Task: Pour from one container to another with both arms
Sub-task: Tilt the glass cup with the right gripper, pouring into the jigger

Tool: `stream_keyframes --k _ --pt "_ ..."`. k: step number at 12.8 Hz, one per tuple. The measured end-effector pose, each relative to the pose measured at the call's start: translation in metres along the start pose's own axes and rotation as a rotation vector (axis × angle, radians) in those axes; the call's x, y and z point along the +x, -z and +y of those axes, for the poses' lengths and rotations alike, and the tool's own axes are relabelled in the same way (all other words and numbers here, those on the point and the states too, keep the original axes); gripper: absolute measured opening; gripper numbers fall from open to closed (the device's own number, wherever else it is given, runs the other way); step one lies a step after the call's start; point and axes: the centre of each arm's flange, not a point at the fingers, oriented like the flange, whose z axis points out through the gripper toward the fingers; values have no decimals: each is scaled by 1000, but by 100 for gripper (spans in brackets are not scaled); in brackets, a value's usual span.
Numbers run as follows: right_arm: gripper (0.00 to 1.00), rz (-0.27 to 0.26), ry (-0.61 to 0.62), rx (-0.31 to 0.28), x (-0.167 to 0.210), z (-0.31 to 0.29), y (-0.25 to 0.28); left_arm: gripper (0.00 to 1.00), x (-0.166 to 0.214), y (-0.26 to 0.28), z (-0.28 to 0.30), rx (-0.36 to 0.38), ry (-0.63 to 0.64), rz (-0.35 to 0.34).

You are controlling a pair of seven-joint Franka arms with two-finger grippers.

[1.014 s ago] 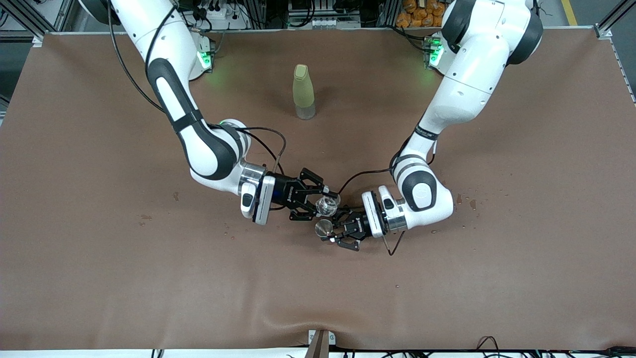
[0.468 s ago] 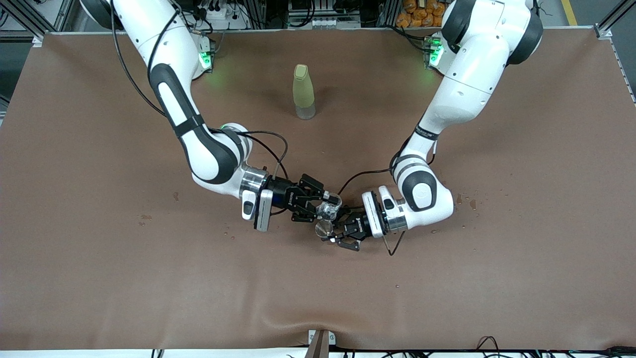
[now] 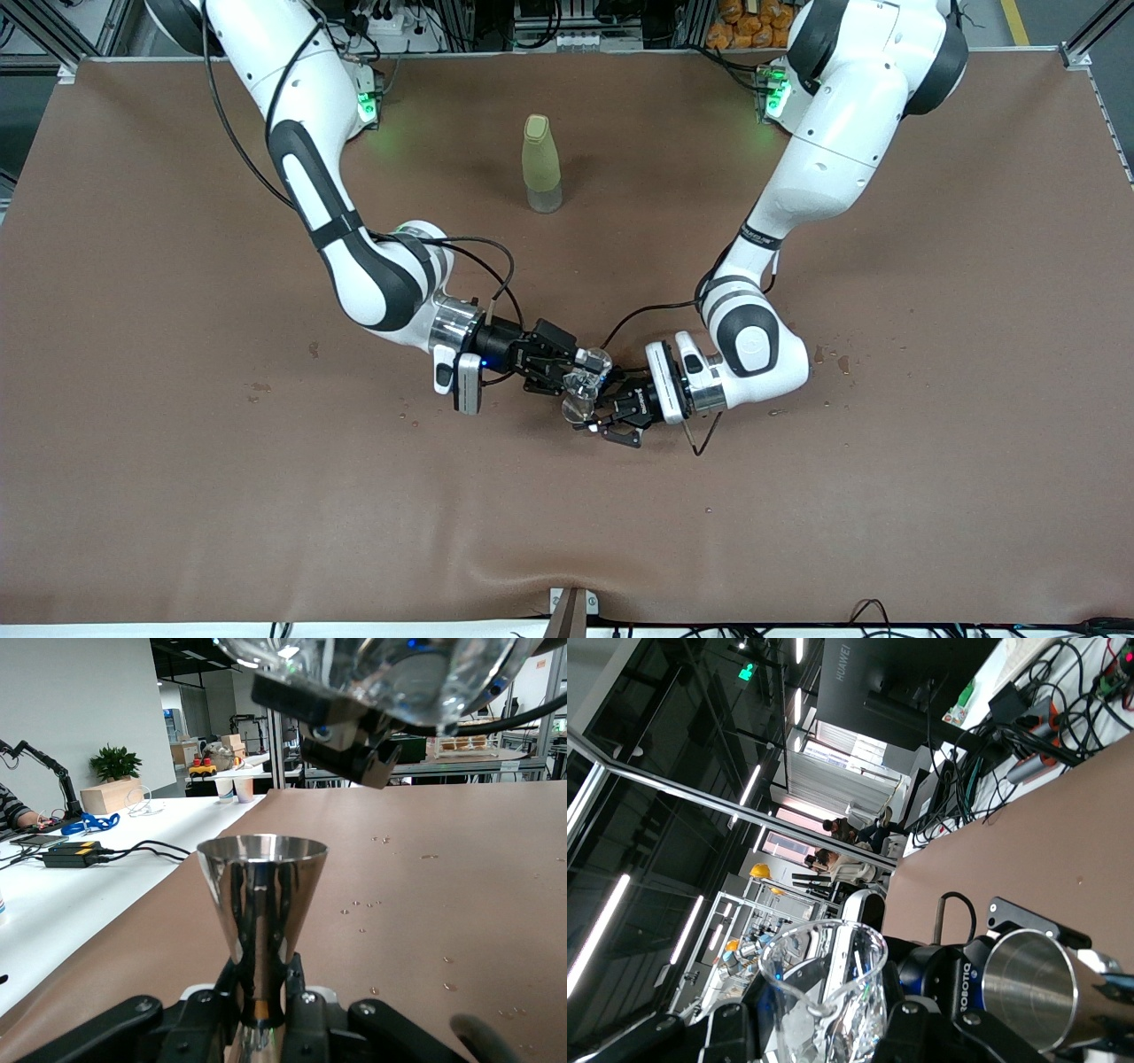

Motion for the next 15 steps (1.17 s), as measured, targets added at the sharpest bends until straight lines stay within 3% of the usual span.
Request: stream_keyframes --k 5,15 --pt "49 50 -156 21 -4 0 -3 22 1 0 -1 1 -2 1" --pt "49 132 -315 35 -13 17 -6 22 1 0 -1 1 -2 1"
